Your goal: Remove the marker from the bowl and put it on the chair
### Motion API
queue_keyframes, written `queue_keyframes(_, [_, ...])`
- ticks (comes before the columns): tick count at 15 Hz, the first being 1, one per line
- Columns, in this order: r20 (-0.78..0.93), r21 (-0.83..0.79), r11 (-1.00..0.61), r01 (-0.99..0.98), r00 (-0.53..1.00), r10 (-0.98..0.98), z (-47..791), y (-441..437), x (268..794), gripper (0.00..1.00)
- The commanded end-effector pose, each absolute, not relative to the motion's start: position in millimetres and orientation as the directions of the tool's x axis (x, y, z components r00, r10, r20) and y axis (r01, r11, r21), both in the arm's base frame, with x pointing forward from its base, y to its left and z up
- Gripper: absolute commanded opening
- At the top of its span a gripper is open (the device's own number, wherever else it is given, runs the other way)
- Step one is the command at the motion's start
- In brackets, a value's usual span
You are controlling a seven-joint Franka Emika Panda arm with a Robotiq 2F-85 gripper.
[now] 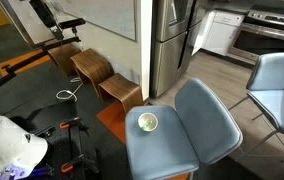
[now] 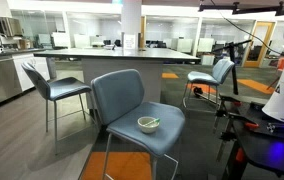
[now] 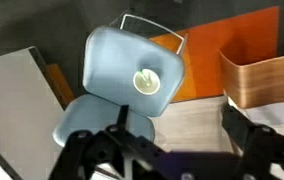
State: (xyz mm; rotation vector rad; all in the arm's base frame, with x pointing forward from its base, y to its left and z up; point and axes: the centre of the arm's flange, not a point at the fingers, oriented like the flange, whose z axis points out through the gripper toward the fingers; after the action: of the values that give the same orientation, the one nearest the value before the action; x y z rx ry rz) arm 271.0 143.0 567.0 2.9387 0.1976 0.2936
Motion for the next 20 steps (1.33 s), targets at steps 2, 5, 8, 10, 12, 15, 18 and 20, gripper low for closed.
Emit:
queue_keyframes(2, [0.184,0.192,-0.975,0.113,0.971,0.149,567,143,271,1.0])
queue_keyframes(5, [0.184,0.192,-0.975,0.113,0.971,0.149,567,143,271,1.0])
queue_keyframes(8, [0.184,0.192,-0.975,0.113,0.971,0.149,567,143,271,1.0])
queue_keyframes(10, [0.184,0.192,-0.975,0.113,0.971,0.149,567,143,271,1.0])
queue_keyframes(12, [0.173,0.18,-0.978,0.107,0.975,0.139,557,140,280,1.0])
queue_keyframes(15, [0.148,0.154,-0.982,0.108,0.98,0.131,530,128,300,1.0])
queue_keyframes(18, [0.138,0.139,-0.986,0.09,0.984,0.109,497,113,322,1.0])
queue_keyframes(20, [0.129,0.124,-0.989,0.078,0.987,0.094,473,103,338,1.0])
